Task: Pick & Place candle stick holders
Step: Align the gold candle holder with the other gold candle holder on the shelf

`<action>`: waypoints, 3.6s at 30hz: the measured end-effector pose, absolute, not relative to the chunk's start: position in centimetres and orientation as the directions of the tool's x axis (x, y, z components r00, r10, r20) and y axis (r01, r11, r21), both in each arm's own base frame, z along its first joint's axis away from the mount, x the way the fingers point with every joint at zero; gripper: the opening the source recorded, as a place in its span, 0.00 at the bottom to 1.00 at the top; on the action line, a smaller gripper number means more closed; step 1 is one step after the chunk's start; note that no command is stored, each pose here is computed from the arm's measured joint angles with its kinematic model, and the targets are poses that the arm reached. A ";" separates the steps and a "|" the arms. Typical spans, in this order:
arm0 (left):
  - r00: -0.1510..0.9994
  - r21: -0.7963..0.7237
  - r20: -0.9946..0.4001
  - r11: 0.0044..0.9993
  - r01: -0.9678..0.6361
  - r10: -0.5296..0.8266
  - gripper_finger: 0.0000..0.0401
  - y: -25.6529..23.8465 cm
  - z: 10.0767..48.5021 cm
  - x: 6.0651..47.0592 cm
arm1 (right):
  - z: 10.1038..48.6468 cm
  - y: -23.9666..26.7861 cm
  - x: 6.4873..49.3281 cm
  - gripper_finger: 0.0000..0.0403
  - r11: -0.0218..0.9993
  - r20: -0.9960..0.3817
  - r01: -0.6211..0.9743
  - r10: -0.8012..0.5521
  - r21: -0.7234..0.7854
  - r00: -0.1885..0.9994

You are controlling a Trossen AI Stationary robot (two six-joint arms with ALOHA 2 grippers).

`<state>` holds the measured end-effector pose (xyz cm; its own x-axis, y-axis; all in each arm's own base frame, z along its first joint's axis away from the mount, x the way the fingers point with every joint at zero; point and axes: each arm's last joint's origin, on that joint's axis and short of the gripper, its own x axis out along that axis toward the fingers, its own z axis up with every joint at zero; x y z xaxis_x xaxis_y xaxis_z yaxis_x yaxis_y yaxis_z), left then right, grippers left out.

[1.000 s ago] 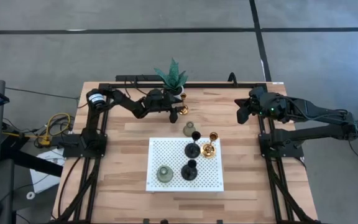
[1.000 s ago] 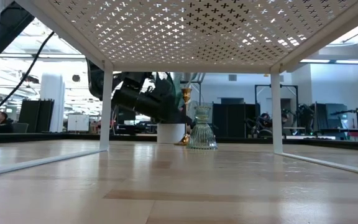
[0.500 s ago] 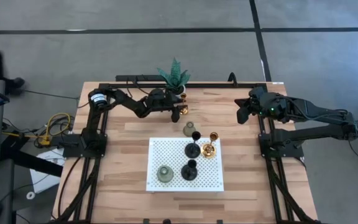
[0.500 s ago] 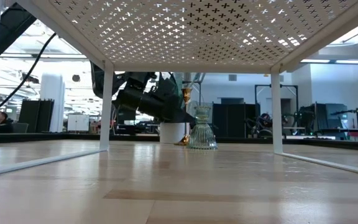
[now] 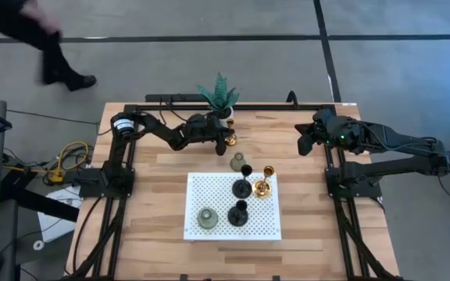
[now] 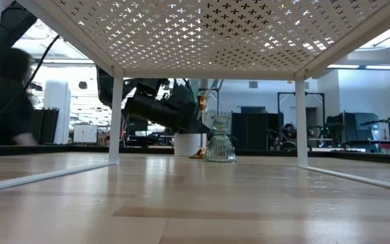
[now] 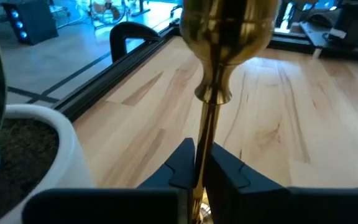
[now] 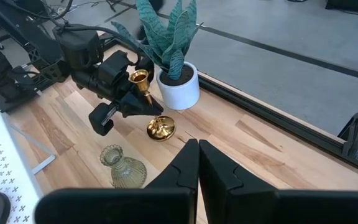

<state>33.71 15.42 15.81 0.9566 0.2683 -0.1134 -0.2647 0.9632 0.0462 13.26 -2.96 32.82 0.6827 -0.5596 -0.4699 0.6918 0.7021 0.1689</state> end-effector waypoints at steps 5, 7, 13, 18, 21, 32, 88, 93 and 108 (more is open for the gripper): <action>0.942 0.062 -0.153 0.954 -0.294 0.300 0.03 14.2 17.3 33.4 | 32.8 -3.0 13.2 0.00 0.713 -0.469 0.685 -0.558 0.150 0.684; 0.926 0.106 -0.185 0.943 -0.314 0.329 0.04 13.6 18.4 32.9 | 32.8 -3.0 13.2 0.00 0.718 -0.469 0.681 -0.558 0.140 0.685; 0.904 0.175 -0.223 0.927 -0.332 0.365 0.04 12.2 22.7 30.8 | 32.9 -2.9 13.2 0.00 0.736 -0.467 0.669 -0.556 0.107 0.687; 0.913 0.183 -0.150 0.918 -0.352 0.380 0.04 10.2 26.9 28.7 | 32.9 -2.9 13.3 0.00 0.746 -0.468 0.660 -0.553 0.090 0.689; 0.902 0.215 -0.113 0.897 -0.387 0.416 0.04 9.1 29.1 27.1 | 32.9 -2.9 13.2 0.00 0.755 -0.467 0.652 -0.554 0.066 0.689; 0.885 0.102 0.168 0.885 -0.454 0.435 0.04 6.7 37.3 19.9 | 35.7 -2.8 13.2 0.00 0.834 -0.224 0.549 -0.527 0.048 0.820; 0.979 0.157 0.065 0.966 -0.204 0.196 0.03 -1.6 45.8 20.0 | 48.1 0.6 34.0 0.24 0.987 -0.203 0.063 -0.093 -0.149 0.975; 0.972 0.162 0.064 0.958 -0.235 0.228 0.03 -1.4 45.8 20.0 | 47.3 0.8 35.1 0.43 0.992 -0.220 0.039 -0.066 -0.122 0.973; 0.963 0.168 0.046 0.948 -0.269 0.265 0.03 -0.9 45.3 21.3 | 47.8 0.9 35.2 0.48 0.992 -0.164 0.015 -0.035 -0.123 0.986</action>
<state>21.31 -0.86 45.26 0.9632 0.2648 0.0461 -0.2688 0.9484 0.1682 35.21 0.94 47.81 0.9859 -0.0348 -0.1635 0.0145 0.9923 -0.1233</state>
